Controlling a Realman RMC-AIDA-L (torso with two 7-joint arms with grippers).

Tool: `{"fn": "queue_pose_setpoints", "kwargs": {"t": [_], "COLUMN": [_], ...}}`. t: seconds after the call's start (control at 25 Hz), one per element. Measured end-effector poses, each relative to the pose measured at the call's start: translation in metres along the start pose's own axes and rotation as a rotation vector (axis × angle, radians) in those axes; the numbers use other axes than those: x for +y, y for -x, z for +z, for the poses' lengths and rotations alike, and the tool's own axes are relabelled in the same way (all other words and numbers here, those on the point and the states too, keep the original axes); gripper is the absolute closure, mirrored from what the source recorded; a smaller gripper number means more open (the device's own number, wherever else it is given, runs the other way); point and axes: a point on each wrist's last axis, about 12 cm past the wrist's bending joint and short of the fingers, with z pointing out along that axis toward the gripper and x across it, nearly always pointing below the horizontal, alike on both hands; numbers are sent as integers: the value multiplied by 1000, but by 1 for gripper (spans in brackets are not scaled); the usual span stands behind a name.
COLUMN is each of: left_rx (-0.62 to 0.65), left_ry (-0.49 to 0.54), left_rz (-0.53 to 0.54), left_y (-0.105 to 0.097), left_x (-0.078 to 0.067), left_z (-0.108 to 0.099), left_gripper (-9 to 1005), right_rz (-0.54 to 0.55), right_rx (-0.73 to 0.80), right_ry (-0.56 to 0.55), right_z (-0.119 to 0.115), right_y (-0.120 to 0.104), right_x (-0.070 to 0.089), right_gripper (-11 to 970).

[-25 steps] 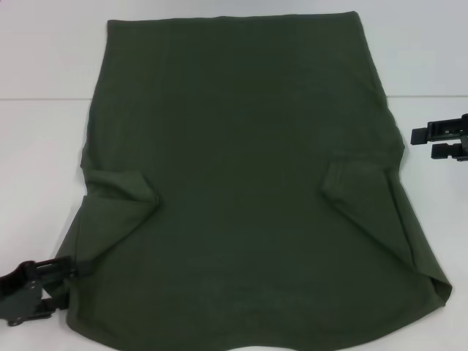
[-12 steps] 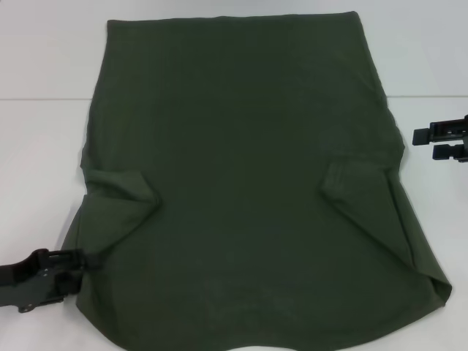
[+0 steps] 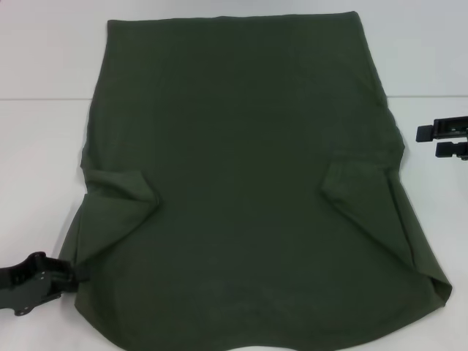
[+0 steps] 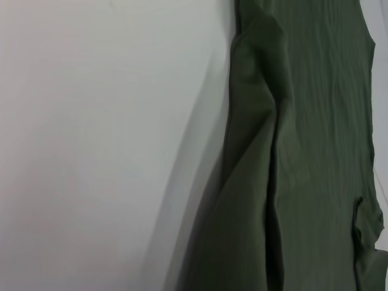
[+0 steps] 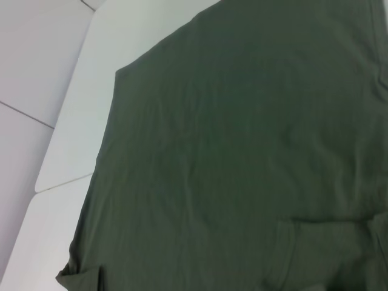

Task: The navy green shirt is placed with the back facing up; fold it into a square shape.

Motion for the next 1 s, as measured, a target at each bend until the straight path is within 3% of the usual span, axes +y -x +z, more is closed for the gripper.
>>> {"fn": "queue_pose_setpoints", "kwargs": {"t": [0.28,0.56,0.8,1.0], "left_rx": [7,29,11,0], "left_ry": [-2,-89,-88,-73], "left_rz": [5,81,114,127], "left_y": [-1,-1,9,15], "left_x": [0,-10,-16,-20], "left_z": [0,-7,-8,-2], "left_gripper": [983,983,984,983], "right_rz": [0,-23,-9,-6], "right_rx": [7,143,238,286], "right_ry": [-5,-74,-98,-82], "right_z": [-1,-20,-43,-42], "right_y": [-1,-18,-38,-52], "right_x": [-1,-15,-27,-30], "right_gripper": [272,273,273,273]}}
